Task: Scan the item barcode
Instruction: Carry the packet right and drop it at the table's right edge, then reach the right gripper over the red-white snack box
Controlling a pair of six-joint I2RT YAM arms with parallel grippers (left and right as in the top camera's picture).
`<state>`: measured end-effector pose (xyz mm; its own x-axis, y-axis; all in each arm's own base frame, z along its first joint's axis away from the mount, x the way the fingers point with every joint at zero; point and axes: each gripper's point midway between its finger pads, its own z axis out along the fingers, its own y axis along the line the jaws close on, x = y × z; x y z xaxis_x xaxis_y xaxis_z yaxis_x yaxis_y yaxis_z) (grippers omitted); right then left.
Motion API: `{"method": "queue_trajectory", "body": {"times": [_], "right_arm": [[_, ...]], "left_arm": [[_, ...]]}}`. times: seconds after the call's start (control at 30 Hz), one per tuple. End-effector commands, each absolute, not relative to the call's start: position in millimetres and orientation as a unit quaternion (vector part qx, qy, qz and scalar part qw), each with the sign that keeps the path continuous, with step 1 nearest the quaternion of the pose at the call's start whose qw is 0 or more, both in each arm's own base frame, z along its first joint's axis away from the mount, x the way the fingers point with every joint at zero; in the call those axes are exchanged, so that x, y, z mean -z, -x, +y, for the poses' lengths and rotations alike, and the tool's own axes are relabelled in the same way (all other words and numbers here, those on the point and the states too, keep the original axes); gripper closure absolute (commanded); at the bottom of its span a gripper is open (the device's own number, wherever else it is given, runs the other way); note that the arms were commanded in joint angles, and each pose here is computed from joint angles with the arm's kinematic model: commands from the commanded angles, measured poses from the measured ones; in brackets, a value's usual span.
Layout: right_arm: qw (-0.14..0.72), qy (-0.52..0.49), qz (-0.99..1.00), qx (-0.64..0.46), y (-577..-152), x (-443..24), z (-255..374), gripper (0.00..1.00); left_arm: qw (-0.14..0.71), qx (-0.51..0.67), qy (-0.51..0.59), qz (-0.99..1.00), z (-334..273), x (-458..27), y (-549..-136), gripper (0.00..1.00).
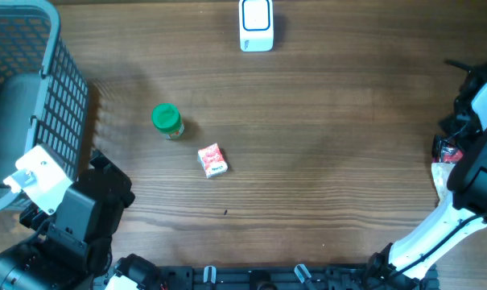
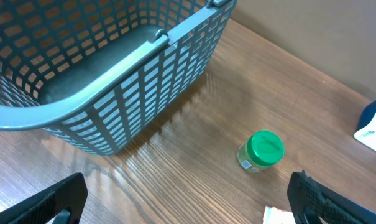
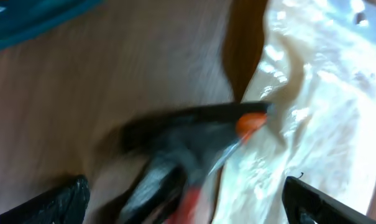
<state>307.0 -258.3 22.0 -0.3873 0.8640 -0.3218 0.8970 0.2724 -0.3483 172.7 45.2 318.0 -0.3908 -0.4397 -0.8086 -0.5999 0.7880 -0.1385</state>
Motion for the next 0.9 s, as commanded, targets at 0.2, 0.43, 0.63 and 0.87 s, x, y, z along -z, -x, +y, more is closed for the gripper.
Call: {"method": "queue_trajectory", "body": {"times": [0.2, 0.43, 0.63, 0.87], "right_arm": [[0.204, -0.47, 0.854, 0.096, -399.5, -133.2, -147.4, 0.0], [0.227, -0.259, 0.932, -0.117, -445.6, -158.9, 34.7, 0.0], [0.212, -0.133, 0.952, -0.174, -442.6, -151.5, 128.2, 0.0], [0.082, 0.015, 0.977, -0.197, -372.3, -105.7, 224.9, 0.0]], "left_arm": [[0.456, -0.086, 0.325, 0.824, 46.9, -320.0, -172.7, 0.0], [0.456, -0.086, 0.324, 0.824, 46.9, -320.0, -172.7, 0.0], [0.456, -0.086, 0.325, 0.824, 46.9, -320.0, -172.7, 0.0], [0.456, -0.086, 0.325, 0.824, 46.9, -320.0, -172.7, 0.0]]}}
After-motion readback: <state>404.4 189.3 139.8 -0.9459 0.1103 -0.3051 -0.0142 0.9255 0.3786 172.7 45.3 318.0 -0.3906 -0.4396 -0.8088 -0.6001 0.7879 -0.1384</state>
